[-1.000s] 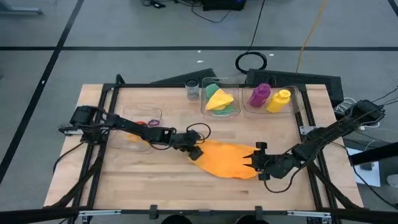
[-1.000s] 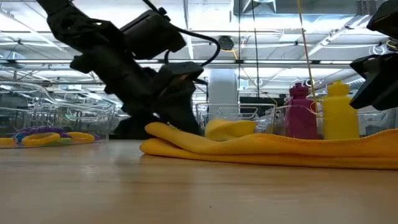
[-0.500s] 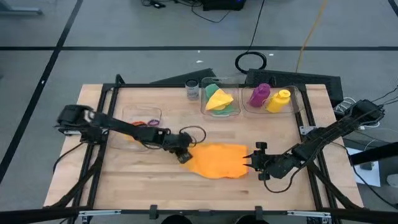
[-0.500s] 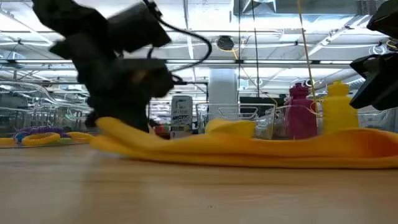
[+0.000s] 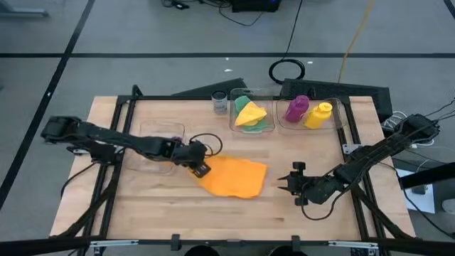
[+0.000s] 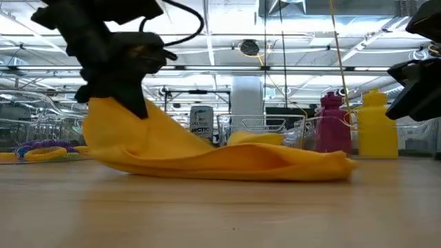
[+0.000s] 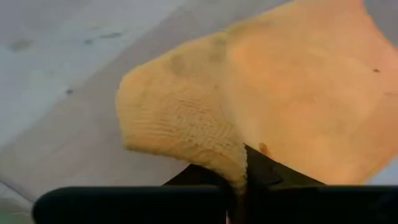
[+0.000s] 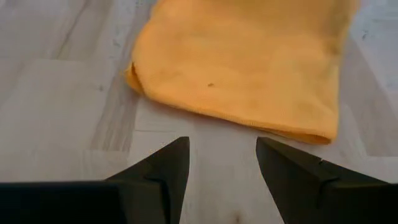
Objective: Pick & Place Sports Items
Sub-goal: Fold the orange towel
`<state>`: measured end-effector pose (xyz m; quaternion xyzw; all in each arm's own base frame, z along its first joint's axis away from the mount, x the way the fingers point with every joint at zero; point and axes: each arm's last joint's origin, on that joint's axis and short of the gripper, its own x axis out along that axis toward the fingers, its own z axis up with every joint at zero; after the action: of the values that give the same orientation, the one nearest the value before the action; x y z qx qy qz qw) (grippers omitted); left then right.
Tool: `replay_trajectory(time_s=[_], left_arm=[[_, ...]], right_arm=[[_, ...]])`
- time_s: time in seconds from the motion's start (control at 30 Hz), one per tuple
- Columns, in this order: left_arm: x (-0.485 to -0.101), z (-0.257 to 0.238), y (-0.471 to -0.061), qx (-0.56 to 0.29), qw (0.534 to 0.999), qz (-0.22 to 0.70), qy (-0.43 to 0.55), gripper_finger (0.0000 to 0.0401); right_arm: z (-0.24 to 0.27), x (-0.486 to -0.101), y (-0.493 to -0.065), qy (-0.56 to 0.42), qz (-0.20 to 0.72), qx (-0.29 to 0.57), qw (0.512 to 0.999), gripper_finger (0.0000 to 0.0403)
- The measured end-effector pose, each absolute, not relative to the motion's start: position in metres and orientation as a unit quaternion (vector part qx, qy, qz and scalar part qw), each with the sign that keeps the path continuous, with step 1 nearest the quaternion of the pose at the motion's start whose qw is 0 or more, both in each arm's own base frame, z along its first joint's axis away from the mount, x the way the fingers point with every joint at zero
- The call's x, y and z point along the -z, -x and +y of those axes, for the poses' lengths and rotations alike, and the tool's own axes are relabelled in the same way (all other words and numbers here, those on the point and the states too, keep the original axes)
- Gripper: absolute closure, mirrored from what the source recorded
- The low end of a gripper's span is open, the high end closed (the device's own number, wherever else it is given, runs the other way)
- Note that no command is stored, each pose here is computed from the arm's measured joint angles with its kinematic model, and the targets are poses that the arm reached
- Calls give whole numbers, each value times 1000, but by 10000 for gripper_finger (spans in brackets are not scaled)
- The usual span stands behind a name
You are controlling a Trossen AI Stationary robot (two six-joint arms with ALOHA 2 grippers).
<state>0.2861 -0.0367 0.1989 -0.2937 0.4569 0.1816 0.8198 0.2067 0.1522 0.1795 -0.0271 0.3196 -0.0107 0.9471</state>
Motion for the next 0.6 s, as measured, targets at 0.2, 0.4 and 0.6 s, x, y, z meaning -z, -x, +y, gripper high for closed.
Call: replay_trajectory(time_s=[0.2, 0.4, 0.6], left_arm=[[-202, -34, -292, -170, 825, 433, 320, 400], [-209, -38, -301, -130, 840, 395, 349, 400], [-222, -45, -312, -111, 850, 378, 349, 400]], right_arm=[[152, -180, -207, 29, 317, 15, 948, 264], [152, -180, -207, 29, 317, 15, 948, 264], [152, -180, -207, 29, 317, 15, 948, 264]])
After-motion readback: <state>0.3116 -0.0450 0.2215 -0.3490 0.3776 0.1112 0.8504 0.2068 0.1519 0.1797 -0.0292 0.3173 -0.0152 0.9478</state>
